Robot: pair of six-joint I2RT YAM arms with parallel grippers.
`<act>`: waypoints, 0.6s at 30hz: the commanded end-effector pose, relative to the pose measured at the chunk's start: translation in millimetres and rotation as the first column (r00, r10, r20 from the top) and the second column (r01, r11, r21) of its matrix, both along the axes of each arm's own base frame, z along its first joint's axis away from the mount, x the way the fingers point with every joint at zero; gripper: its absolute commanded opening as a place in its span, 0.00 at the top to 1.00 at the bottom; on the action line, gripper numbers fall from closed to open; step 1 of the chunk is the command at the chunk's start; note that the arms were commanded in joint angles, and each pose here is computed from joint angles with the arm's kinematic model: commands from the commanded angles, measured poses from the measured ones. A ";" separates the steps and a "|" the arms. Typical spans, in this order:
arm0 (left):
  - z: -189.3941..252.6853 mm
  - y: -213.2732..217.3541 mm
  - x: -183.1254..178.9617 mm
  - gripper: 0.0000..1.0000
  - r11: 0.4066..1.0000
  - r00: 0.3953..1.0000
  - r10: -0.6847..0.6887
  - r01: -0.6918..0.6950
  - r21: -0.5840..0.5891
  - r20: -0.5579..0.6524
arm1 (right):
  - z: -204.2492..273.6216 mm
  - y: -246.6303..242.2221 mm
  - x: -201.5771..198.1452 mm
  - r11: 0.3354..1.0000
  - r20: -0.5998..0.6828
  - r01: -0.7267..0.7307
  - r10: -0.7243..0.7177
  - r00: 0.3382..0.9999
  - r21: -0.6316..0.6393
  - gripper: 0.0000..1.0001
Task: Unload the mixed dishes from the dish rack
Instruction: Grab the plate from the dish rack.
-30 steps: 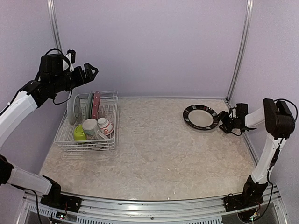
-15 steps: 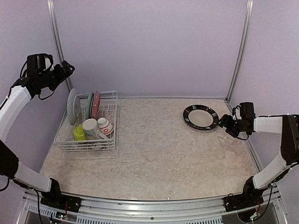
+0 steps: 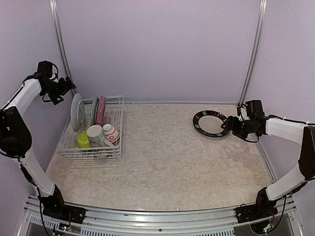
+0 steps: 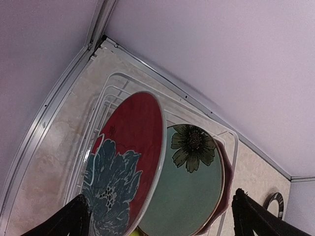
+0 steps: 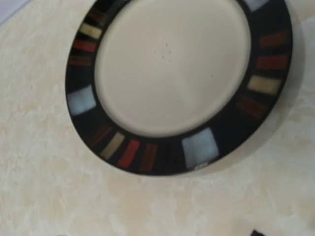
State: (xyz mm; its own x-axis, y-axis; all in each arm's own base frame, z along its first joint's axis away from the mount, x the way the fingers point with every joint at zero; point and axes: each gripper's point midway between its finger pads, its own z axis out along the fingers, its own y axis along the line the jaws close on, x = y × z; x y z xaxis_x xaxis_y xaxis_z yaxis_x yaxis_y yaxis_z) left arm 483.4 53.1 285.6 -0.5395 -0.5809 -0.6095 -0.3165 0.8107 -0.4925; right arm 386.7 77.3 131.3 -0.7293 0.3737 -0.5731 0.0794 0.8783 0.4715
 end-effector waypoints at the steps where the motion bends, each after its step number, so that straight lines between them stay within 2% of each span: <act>1: -28.5 -2.5 -3.3 0.05 0.998 0.992 -0.047 0.043 -0.038 -0.115 | 3.7 6.6 -4.4 1.000 -0.014 -0.013 0.013 1.000 -0.023 0.22; 13: -73.8 -11.3 11.7 0.49 0.989 0.964 -0.133 0.115 -0.090 -0.229 | 9.2 26.3 1.6 0.999 0.001 -0.046 0.046 0.999 -0.014 0.22; 18: -83.8 -10.8 14.6 0.60 0.987 0.957 -0.153 0.136 -0.082 -0.247 | 4.5 32.4 2.3 0.998 -0.009 -0.060 0.060 0.998 -0.013 0.22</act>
